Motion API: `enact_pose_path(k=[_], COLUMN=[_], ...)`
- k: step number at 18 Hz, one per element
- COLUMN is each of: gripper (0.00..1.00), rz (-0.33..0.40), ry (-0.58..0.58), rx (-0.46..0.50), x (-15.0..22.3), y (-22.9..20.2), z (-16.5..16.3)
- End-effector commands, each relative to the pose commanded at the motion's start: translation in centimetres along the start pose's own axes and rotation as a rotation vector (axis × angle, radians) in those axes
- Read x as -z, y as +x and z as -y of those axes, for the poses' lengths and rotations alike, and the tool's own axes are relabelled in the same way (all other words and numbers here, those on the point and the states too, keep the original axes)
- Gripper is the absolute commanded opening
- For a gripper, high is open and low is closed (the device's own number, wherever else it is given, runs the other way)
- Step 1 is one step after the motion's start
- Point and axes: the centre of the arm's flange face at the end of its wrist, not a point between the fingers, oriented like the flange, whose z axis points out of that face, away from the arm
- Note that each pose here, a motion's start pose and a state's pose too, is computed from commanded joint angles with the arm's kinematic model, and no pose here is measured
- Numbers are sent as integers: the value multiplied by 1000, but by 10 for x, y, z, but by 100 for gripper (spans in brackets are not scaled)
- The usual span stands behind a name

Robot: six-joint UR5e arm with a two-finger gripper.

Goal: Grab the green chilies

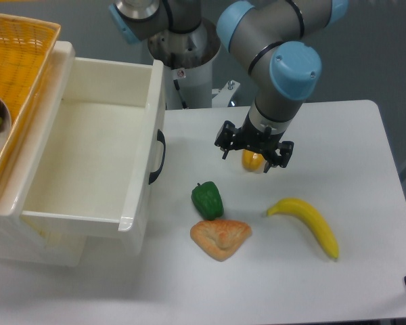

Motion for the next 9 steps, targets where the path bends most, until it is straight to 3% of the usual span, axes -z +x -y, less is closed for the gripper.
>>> enact_pose_path(k=[5,9], gripper=[100,100], rz=[-2,-36], ry=[2,-32], rx=[5,14], x=[-1,-26], y=[0,7], z=[1,-6])
